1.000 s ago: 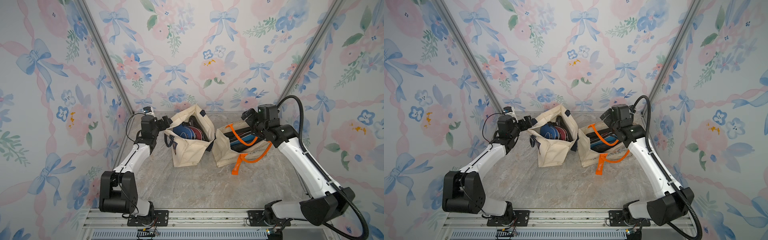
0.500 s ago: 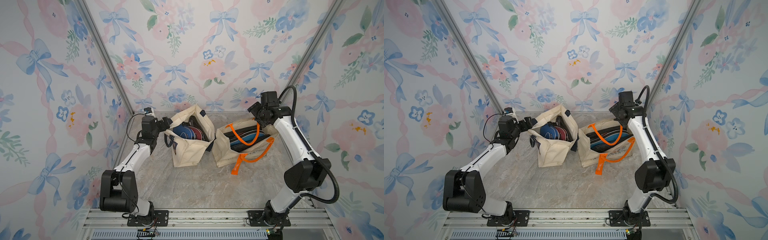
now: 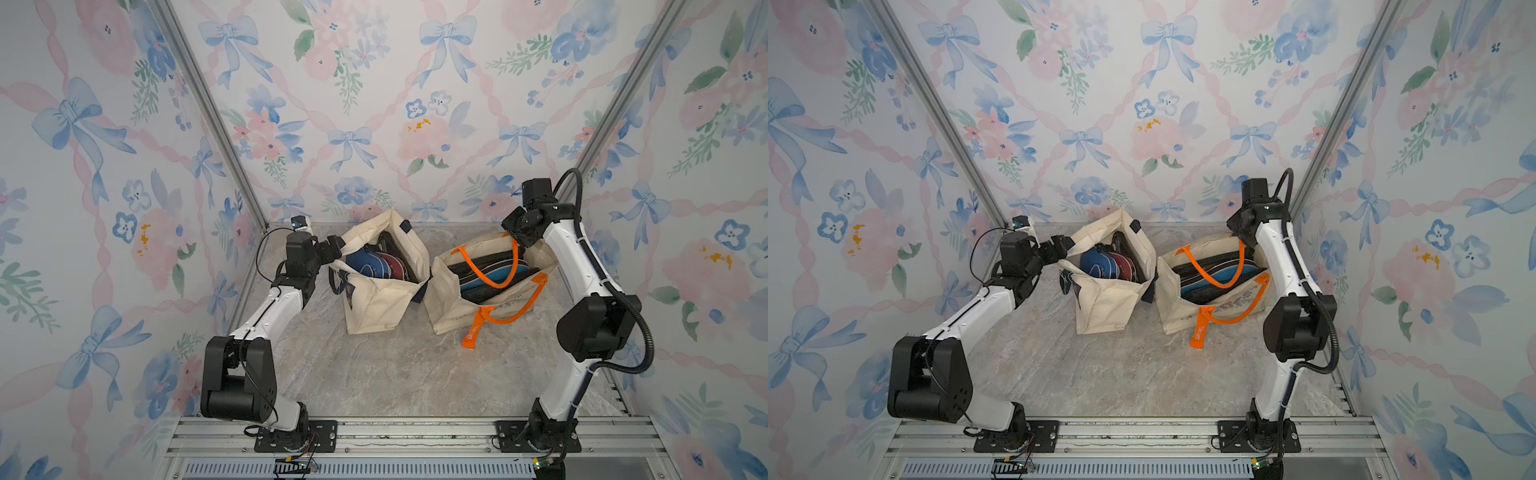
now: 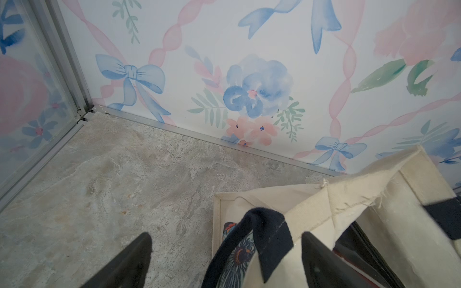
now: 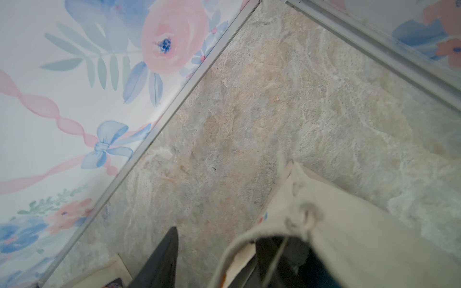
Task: Remove the ping pong set from the canvas bag
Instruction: Adjust the canvas bag at the center of the board.
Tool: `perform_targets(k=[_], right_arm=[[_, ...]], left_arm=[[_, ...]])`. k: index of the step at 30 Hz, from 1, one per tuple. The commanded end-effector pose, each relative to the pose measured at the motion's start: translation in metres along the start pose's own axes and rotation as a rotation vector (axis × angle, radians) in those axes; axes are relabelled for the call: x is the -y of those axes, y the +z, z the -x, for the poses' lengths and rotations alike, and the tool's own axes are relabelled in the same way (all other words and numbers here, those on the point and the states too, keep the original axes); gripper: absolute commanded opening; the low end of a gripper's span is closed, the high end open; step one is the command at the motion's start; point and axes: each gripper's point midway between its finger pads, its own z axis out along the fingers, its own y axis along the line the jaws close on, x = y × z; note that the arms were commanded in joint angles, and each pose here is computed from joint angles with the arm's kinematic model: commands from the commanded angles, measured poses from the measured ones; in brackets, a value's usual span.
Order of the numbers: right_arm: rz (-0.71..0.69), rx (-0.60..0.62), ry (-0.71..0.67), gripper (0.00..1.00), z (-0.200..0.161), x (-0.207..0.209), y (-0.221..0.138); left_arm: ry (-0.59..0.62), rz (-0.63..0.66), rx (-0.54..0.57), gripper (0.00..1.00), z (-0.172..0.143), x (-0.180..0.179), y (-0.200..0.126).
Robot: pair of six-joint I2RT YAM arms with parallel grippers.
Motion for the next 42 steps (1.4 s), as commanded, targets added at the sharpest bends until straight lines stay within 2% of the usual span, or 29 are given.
perform_targets(k=[1,3,5,11,15,19,21,24,25,26,28,29,30,31,34,37,42], right_arm=[[0.029,-0.019,-0.083,0.27,0.011,-0.001,0.014],[0.057,-0.021,-0.175,0.11,0.018,-0.005,0.016],[0.074,-0.018,-0.252,0.01,0.025,-0.007,0.023],[0.161,0.036,-0.444,0.00,0.046,-0.038,0.044],[0.249,0.172,-0.650,0.00,0.050,-0.083,0.045],[0.391,0.268,-0.870,0.00,0.026,-0.136,0.037],[0.411,0.298,-0.985,0.00,0.009,-0.154,0.031],[0.438,0.326,-1.082,0.07,-0.010,-0.172,0.021],[0.439,0.341,-1.083,0.12,-0.010,-0.174,0.017],[0.450,0.355,-1.070,0.22,-0.008,-0.176,0.011],[0.474,0.372,-1.041,0.28,-0.006,-0.177,-0.002],[0.481,0.383,-1.027,0.35,-0.003,-0.176,-0.009],[0.488,0.394,-1.016,0.46,-0.001,-0.177,-0.017],[0.492,0.407,-0.997,0.61,0.002,-0.176,-0.024],[0.515,0.444,-0.956,0.84,0.009,-0.176,-0.053],[0.529,0.488,-0.898,0.93,0.018,-0.174,-0.081],[0.549,0.551,-0.804,0.97,0.030,-0.165,-0.127]], left_arm=[[0.024,0.019,-0.030,0.94,-0.014,-0.004,0.003],[0.025,0.021,-0.031,0.94,-0.014,-0.004,0.003],[0.026,0.025,-0.031,0.94,-0.014,-0.004,0.004],[0.021,0.018,-0.044,0.94,-0.017,-0.003,0.008],[0.024,0.016,-0.052,0.94,-0.019,-0.001,0.008],[0.047,0.011,-0.059,0.93,-0.022,0.005,0.008],[0.059,0.010,-0.059,0.93,-0.022,0.008,0.007],[0.071,0.006,-0.058,0.93,-0.023,0.012,0.007],[0.072,0.000,-0.059,0.93,-0.023,0.015,0.007],[0.074,-0.004,-0.059,0.93,-0.023,0.017,0.008],[0.081,-0.013,-0.058,0.93,-0.022,0.020,0.008],[0.084,-0.013,-0.056,0.93,-0.021,0.021,0.008],[0.084,-0.014,-0.051,0.94,-0.019,0.021,0.007],[0.085,-0.013,-0.043,0.94,-0.016,0.022,0.006],[0.085,-0.023,-0.033,0.94,-0.009,0.025,0.006],[0.086,-0.023,-0.031,0.95,-0.004,0.026,0.007],[0.070,0.009,-0.061,0.95,-0.002,0.018,0.009]])
